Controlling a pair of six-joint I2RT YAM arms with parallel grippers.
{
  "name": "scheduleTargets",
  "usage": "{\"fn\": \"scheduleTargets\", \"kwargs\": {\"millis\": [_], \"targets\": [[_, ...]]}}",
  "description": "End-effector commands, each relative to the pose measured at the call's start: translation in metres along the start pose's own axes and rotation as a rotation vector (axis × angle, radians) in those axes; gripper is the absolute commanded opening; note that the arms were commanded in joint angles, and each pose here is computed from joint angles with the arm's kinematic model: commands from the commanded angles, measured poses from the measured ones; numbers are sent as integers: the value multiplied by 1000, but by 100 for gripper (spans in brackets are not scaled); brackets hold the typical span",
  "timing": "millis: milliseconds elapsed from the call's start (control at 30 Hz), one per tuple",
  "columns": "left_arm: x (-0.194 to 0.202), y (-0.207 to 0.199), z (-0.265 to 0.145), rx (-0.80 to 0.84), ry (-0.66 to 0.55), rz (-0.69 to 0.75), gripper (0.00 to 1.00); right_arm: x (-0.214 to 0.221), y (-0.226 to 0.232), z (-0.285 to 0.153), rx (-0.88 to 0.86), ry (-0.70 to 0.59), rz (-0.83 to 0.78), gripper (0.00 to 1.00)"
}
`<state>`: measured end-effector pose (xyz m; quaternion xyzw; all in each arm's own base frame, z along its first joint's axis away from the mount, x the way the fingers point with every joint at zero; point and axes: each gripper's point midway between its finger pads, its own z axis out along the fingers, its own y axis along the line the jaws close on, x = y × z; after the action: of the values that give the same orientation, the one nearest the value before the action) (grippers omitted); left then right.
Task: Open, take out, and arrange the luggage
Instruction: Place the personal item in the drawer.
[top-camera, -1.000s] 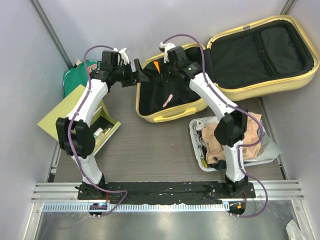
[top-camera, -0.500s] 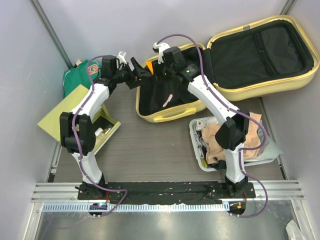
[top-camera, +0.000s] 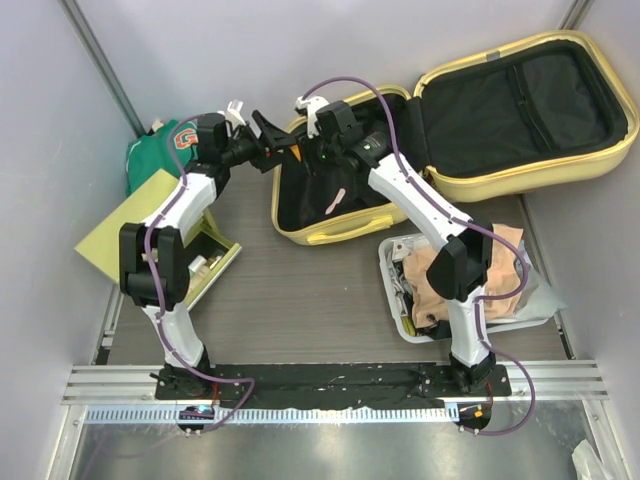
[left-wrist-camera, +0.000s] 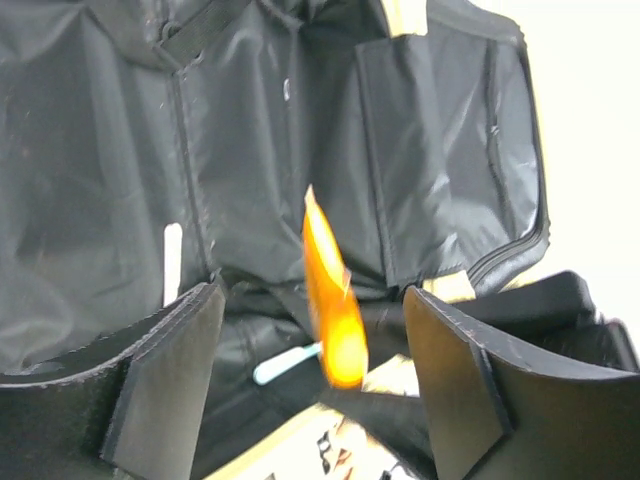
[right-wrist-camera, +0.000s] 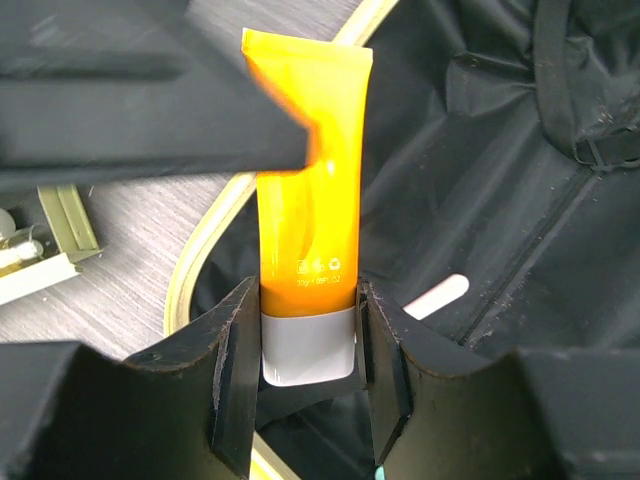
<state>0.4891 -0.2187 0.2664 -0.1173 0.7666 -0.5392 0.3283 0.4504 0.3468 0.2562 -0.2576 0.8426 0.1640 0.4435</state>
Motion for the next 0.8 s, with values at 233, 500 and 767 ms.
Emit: {"fn": "scheduleTargets", "kwargs": {"millis": [233, 500, 767], "targets": [[2, -25, 15, 94, 26, 33, 38, -24, 8, -12, 18, -73, -68, 28], [4, -9, -6, 9, 51, 93, 13, -20, -4, -7, 79, -70, -82, 61], [13, 57, -87, -436, 187, 326, 13, -45, -48, -36, 275, -164, -76, 81]]}}
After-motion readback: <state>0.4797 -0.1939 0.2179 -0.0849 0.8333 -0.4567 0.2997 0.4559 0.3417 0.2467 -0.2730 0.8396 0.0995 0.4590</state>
